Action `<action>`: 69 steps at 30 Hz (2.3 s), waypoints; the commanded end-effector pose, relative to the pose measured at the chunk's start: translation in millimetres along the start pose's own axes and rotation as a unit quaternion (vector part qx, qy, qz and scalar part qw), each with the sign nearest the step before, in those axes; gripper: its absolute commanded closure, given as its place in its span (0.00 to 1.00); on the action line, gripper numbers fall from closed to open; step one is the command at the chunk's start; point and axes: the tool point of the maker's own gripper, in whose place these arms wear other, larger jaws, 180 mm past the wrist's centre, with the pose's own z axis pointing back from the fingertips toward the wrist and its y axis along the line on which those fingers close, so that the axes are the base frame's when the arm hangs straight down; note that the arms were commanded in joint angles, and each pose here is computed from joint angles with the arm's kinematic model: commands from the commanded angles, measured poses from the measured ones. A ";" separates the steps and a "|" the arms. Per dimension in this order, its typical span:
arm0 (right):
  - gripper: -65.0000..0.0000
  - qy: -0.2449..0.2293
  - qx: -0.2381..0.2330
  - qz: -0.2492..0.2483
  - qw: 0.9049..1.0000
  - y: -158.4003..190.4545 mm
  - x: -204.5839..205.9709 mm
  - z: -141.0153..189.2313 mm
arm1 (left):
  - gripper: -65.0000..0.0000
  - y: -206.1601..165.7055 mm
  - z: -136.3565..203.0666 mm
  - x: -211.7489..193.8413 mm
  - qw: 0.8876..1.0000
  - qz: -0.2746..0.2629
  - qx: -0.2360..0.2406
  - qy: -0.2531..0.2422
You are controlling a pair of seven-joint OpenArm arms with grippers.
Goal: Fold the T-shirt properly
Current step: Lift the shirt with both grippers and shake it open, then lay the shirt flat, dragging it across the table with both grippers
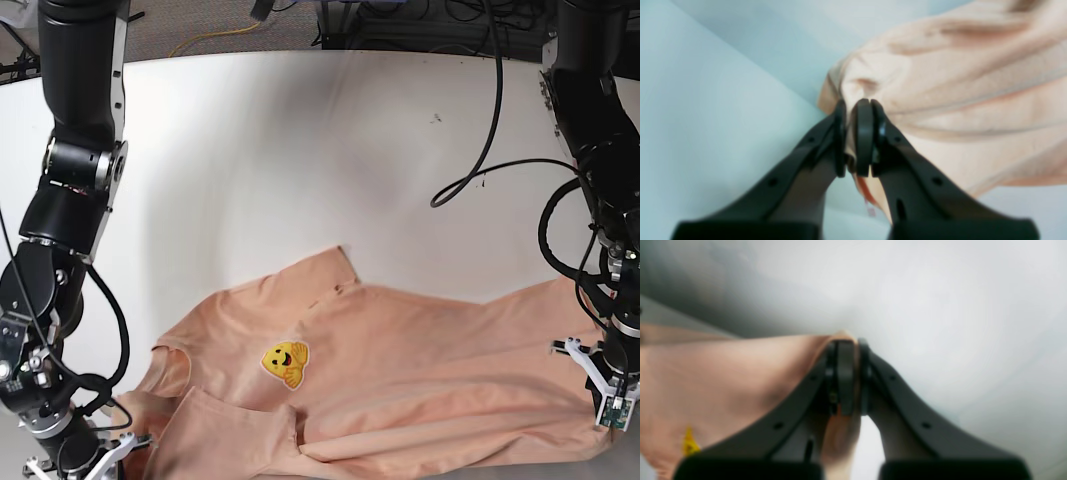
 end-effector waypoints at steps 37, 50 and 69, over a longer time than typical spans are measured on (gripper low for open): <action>1.00 0.165 0.018 -0.025 0.986 69.7 -191.1 116.6 | 0.99 -55.4 73.3 -168.8 0.964 -0.137 -0.137 0.181; 1.00 0.300 0.031 -0.074 0.950 104.7 -282.3 192.9 | 0.99 -97.3 160.5 -270.9 0.924 -0.090 -0.198 0.315; 1.00 0.360 0.090 -0.146 0.917 159.6 -329.7 259.8 | 0.99 -132.3 213.8 -298.6 0.910 -0.062 -0.256 0.321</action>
